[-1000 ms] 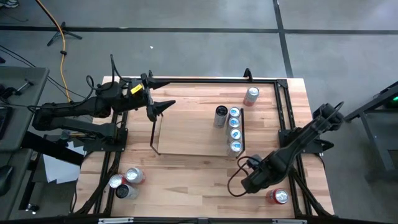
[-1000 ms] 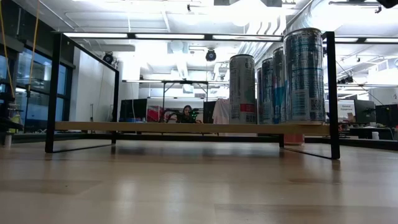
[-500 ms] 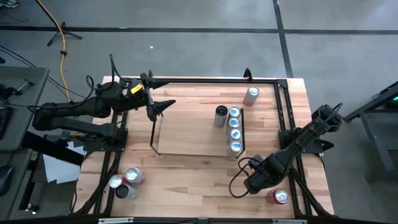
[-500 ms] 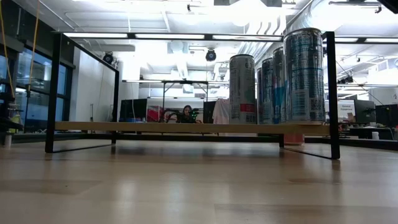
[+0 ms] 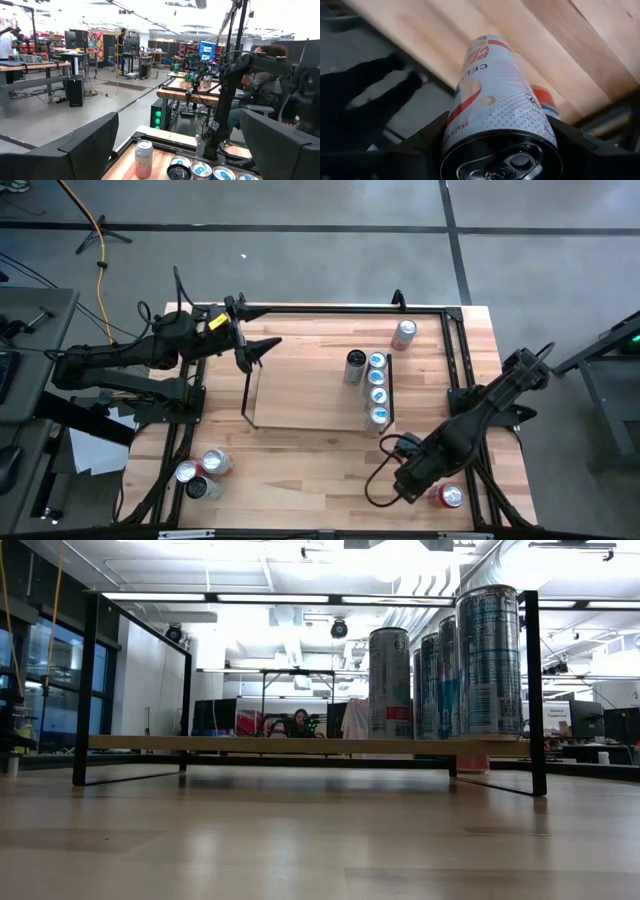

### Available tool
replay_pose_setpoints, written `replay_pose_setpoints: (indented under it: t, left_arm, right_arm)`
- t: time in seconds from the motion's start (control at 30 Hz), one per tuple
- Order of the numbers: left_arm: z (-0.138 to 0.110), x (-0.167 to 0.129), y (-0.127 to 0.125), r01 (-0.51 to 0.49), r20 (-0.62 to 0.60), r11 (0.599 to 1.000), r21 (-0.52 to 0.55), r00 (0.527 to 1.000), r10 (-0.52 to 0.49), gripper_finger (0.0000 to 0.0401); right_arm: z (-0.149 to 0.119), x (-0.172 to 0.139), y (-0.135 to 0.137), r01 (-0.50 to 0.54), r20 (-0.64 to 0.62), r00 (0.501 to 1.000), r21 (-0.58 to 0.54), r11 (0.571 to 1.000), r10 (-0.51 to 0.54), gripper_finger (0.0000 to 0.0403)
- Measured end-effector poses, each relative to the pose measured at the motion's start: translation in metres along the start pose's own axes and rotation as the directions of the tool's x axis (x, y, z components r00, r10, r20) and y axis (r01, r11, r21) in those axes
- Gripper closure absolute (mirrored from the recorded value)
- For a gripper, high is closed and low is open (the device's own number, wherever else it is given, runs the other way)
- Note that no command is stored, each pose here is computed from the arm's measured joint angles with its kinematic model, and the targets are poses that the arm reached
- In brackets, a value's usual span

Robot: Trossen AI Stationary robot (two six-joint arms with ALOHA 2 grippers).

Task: Place canned beverage on shelf
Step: Put the black soda can aligned with the other black soda can on the shelf

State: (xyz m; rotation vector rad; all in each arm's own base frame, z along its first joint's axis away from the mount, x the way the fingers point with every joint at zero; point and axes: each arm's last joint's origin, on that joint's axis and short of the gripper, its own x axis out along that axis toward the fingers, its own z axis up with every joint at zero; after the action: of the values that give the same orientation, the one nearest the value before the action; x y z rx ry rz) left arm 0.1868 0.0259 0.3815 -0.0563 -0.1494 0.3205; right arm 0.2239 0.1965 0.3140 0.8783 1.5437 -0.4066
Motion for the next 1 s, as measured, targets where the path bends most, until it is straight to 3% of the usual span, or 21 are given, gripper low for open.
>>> replay_pose_setpoints:
  t: [0.13,0.27,0.43,0.53,0.73,1.0]
  left_arm:
    - [0.0,0.0,0.0,-0.004,0.001,1.0,-0.002,1.0,0.004,0.0025]
    - [0.0,0.0,0.0,-0.003,0.001,0.999,-0.042,1.0,0.003,0.0025]
    - [0.0,0.0,0.0,-0.003,0.001,0.997,-0.08,1.0,0.003,0.0025]
    - [0.0,0.0,0.0,0.011,0.0,0.995,-0.1,1.0,-0.011,0.0025]
    - [0.001,-0.001,-0.003,0.093,0.003,0.968,-0.234,0.995,-0.095,0.0025]
    - [0.001,-0.001,-0.004,0.126,0.002,0.926,-0.355,0.991,-0.134,0.0025]
  right_arm:
    - [0.002,-0.046,0.014,-0.149,0.102,0.982,-0.106,0.983,0.16,0.0163]
    - [0.017,-0.089,0.023,-0.259,0.255,0.917,-0.207,0.943,0.308,0.0163]
    - [0.058,-0.118,0.04,-0.226,0.361,0.859,-0.37,0.901,0.364,0.0163]
    - [0.087,-0.126,0.047,-0.116,0.403,0.859,-0.447,0.887,0.315,0.0163]
    - [0.146,-0.115,0.044,0.158,0.453,0.888,-0.46,0.874,0.078,0.0163]
    - [0.192,-0.07,0.021,0.294,0.356,0.924,-0.431,0.853,-0.138,0.0163]
